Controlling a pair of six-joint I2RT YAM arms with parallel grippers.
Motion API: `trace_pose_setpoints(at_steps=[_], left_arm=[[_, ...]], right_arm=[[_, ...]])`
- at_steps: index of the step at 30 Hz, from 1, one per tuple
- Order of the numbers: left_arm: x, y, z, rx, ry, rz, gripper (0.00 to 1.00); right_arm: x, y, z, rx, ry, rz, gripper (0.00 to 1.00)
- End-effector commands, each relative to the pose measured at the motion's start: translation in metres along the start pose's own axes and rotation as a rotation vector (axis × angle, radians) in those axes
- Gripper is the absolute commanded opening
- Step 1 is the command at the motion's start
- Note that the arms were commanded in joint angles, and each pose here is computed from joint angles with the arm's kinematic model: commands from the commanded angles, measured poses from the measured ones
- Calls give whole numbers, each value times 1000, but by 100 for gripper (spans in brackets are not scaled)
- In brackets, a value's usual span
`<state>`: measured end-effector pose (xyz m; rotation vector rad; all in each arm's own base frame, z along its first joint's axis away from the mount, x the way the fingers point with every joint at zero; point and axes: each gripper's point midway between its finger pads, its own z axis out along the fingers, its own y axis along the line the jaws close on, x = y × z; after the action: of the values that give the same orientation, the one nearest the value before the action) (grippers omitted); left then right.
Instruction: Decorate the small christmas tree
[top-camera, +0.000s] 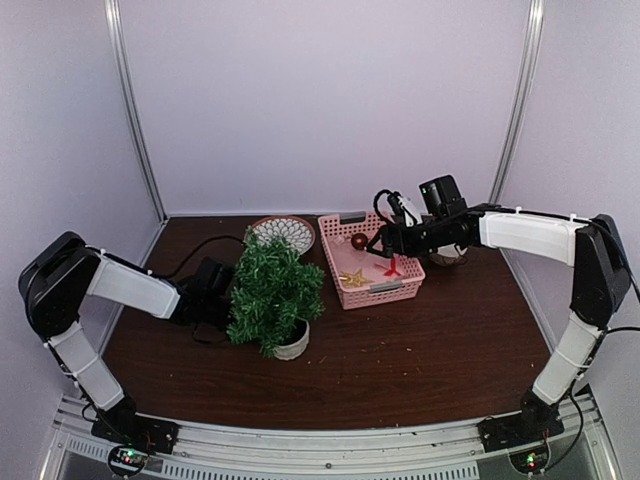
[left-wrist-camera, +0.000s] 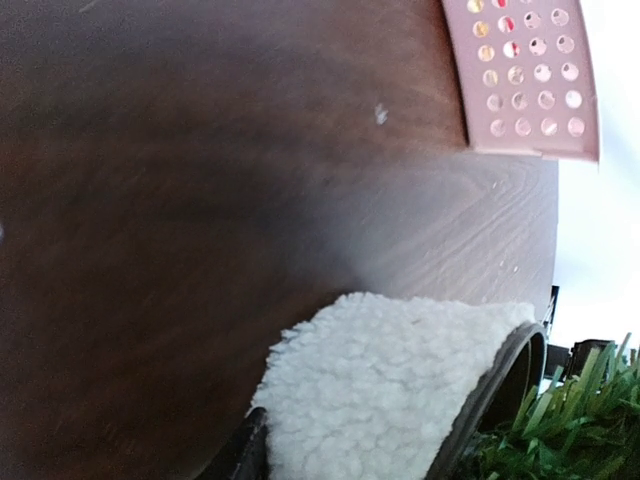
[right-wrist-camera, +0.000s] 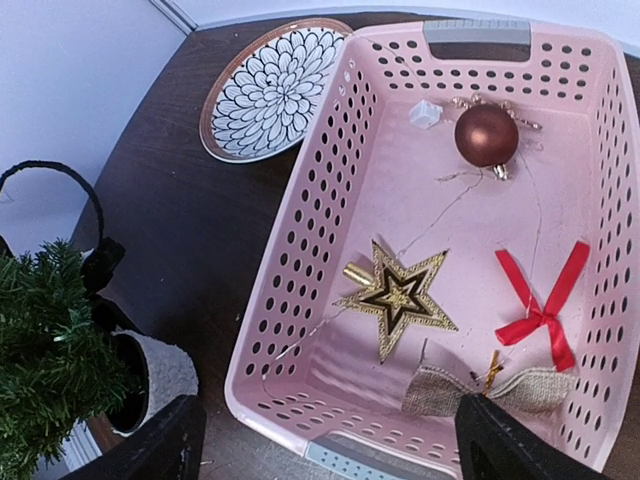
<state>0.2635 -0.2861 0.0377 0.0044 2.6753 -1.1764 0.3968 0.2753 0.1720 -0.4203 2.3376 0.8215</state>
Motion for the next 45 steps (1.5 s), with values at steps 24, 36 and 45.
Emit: trace_pose_setpoints(at_steps=[24,36,45], left_arm=[[-37,-31,-10,39,-91,44,92],[-34,-10,-1,-6,-41,-2,73],[-36,-14,-1,10,-44,8,71]], right_arm=[[34,-96,41,420,244,-16,65],[24,-113,35,436,237,-8,65],[21,-132,29,461,244,0,64]])
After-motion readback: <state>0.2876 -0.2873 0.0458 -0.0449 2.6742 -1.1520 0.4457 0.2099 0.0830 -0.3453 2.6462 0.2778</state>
